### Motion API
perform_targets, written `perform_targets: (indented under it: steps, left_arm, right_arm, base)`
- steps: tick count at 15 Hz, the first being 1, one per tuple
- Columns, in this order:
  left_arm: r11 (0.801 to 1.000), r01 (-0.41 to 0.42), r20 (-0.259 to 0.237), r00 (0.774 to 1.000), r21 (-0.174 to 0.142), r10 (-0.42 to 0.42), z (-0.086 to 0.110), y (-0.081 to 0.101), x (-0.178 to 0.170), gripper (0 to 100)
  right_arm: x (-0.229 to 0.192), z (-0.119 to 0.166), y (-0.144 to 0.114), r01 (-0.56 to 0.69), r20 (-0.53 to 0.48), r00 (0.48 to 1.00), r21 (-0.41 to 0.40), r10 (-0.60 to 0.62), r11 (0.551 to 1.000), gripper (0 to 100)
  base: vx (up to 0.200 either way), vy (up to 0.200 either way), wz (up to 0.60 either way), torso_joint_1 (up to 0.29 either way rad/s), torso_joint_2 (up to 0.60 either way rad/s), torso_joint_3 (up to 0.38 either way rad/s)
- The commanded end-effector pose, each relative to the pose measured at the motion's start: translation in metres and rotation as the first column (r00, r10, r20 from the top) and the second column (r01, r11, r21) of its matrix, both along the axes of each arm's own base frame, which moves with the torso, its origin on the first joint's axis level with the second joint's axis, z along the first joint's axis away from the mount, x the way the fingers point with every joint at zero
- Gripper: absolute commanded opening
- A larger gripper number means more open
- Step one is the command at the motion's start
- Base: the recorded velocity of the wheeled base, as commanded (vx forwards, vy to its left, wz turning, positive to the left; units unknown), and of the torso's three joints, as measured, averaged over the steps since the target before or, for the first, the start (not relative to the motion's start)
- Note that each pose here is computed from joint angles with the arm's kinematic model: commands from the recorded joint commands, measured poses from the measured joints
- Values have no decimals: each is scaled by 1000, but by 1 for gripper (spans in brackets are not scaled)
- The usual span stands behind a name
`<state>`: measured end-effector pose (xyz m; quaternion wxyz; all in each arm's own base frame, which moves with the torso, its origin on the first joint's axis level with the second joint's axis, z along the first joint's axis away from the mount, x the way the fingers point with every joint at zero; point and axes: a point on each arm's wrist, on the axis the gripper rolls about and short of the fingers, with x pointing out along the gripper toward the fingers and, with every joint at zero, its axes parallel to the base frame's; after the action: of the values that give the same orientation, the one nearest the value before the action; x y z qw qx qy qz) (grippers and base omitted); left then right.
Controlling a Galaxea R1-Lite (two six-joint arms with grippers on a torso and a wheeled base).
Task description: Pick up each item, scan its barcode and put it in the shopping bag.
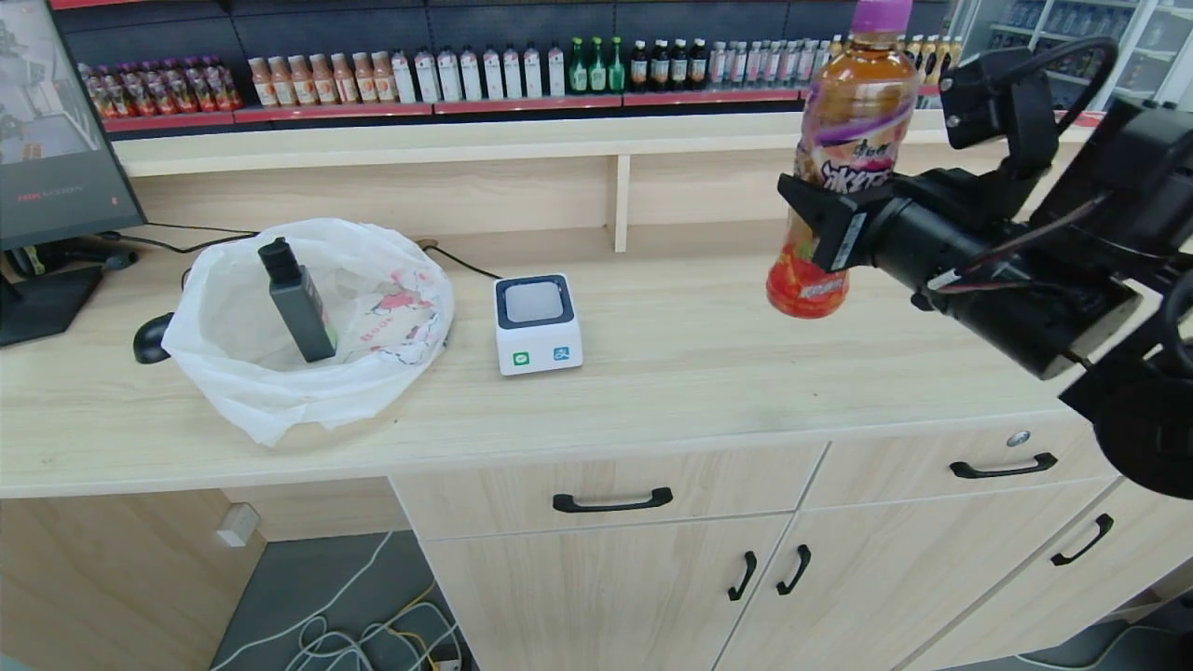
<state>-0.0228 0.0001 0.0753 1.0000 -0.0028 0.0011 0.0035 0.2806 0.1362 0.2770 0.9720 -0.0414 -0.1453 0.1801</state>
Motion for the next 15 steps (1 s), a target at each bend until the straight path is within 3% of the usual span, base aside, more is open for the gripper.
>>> perform_targets:
  steps: [1, 6, 12, 15]
  left_arm:
    - [1000, -1, 1, 1000, -1, 1, 0, 0, 0, 100]
    - [1000, -1, 1, 1000, -1, 1, 0, 0, 0, 100]
    - [1000, -1, 1, 1000, -1, 1, 0, 0, 0, 100]
    - [1000, -1, 2, 1000, -1, 1, 0, 0, 0, 100]
  right_arm:
    - [-39, -8, -18, 1, 13, 1000, 1, -1, 1000, 0]
    - [-63, -55, -29, -14, -19, 1000, 16, 14, 1000, 0]
    - [-87, -76, -24, -98, -11, 995, 74, 99, 992, 0]
    - [-105, -83, -12, -172, 27, 985, 43, 171, 984, 0]
  base:
    - [0, 0, 0, 0, 0, 0]
    - [0, 0, 0, 0, 0, 0]
    - [0, 0, 0, 0, 0, 0]
    - [0, 0, 0, 0, 0, 0]
